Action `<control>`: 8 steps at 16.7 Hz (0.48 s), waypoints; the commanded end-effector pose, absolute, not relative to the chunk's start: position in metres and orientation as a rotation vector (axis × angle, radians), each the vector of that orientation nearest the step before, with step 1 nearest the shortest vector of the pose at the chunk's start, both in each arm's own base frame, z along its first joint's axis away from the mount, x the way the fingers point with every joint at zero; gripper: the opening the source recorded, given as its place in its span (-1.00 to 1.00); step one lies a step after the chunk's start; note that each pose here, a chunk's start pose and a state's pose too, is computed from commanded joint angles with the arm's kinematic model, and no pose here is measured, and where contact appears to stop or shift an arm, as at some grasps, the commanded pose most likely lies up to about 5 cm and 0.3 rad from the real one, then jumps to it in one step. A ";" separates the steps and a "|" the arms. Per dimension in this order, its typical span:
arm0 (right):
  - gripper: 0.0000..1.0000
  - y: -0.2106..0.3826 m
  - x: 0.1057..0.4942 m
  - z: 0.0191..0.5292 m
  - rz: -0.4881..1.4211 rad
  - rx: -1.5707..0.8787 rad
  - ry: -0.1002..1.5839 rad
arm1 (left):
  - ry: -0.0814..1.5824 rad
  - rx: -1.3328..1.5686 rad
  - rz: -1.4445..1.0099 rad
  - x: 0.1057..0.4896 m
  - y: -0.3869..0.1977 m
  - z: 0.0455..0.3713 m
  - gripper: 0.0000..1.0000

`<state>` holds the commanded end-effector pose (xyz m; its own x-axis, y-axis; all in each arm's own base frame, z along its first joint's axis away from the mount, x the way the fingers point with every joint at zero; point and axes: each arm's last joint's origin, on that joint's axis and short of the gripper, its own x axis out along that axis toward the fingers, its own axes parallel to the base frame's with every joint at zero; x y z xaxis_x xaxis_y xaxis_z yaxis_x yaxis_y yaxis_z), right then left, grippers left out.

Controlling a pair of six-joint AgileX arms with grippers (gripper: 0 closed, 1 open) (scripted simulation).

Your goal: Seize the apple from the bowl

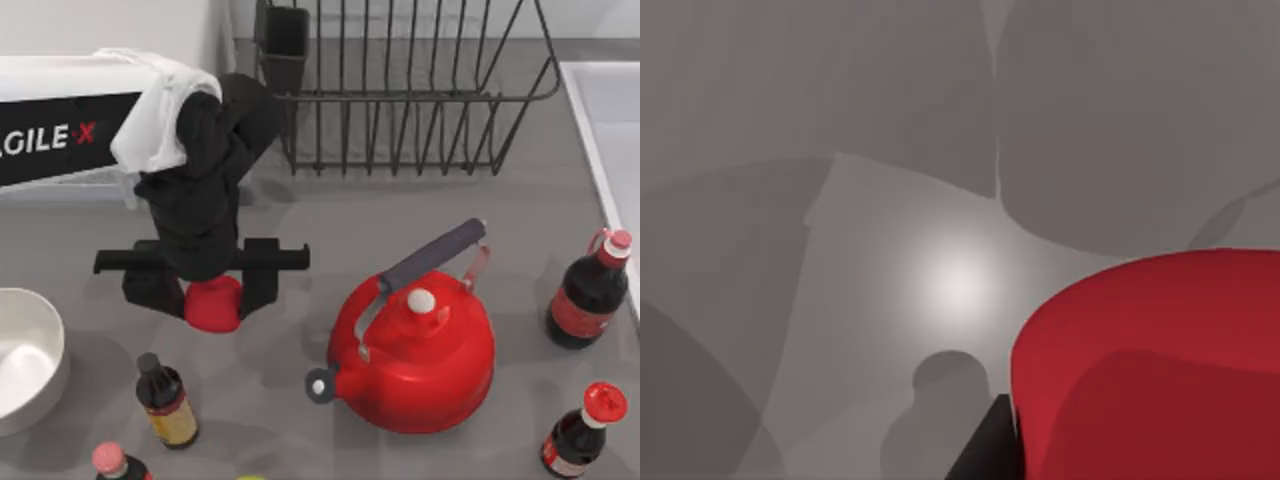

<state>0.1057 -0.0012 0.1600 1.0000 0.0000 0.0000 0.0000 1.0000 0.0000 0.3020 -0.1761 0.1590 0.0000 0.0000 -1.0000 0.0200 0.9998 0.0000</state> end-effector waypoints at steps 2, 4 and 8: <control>1.00 -0.001 0.106 0.160 0.000 0.000 0.000 | 1.571 0.016 -0.016 0.302 -0.176 0.159 0.36; 1.00 -0.001 0.106 0.160 0.000 0.000 0.000 | 1.571 0.016 -0.016 0.302 -0.176 0.159 0.66; 1.00 -0.001 0.106 0.160 0.000 0.000 0.000 | 1.571 0.016 -0.016 0.302 -0.176 0.159 1.00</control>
